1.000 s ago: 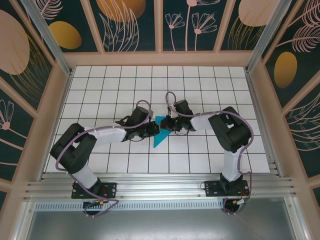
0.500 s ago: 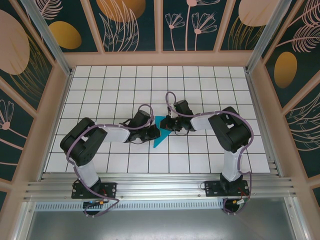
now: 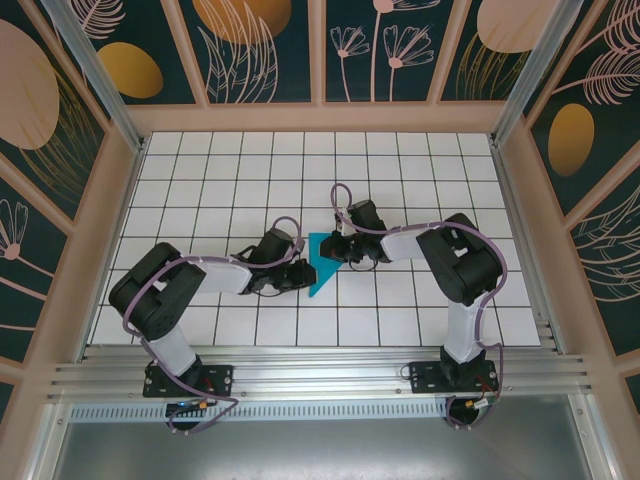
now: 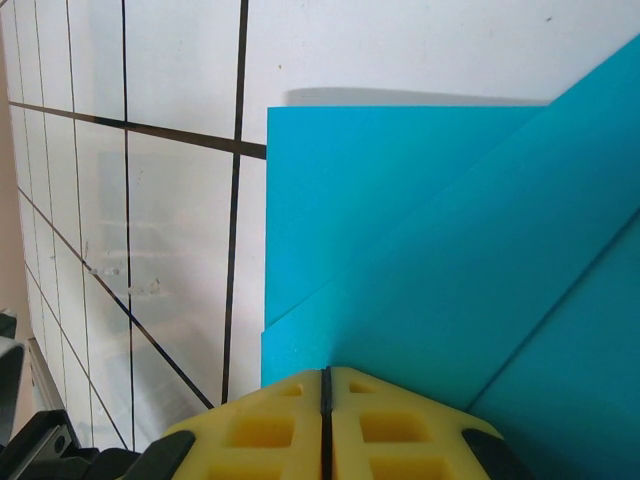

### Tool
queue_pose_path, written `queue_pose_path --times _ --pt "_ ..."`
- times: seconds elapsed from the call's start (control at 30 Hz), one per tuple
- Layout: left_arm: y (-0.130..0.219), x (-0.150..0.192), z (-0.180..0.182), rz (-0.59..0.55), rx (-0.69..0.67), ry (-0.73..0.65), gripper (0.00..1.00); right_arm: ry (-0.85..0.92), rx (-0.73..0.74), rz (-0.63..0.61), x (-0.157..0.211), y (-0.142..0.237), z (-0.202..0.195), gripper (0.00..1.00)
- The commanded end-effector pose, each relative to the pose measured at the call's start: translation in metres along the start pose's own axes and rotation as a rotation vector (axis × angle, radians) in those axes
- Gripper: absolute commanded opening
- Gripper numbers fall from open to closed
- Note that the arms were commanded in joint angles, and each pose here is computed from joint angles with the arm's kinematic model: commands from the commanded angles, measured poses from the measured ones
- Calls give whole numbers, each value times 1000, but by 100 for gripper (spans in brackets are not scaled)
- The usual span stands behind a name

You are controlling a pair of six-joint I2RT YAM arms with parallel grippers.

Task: Fold a paper plane with a square sheet of paper (pick it up from the middle)
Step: Fourth fold the wing at the center of the table.

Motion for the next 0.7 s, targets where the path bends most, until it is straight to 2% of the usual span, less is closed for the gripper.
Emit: queue_pose_path --times 0.0,0.13,0.27,0.47,0.67 --pt "8 12 9 57 -61 8 15 -80 175 98 34 -14 -38 11" --pt "15 1 -9 -14 -37 -9 17 -78 178 96 34 -13 -38 10" --pt "18 -6 -24 -28 32 -19 17 -78 180 97 34 -12 -38 10" --pt "12 -3 -25 10 105 -17 18 -80 187 98 35 -13 -39 10" --pt "2 4 -10 62 70 6 18 -85 189 103 37 -13 -41 11"
Point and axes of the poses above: each hand's point on the last joint's axis, 136 mm out from that joint toward the fingers, its own y axis back along the fingers, its own z axis along the line the jaws close on, x = y × z, the point moved 9 cm from there along y, back along the fingers, and after that the axes turned 7 degrees about y, right-handed, at the moved point
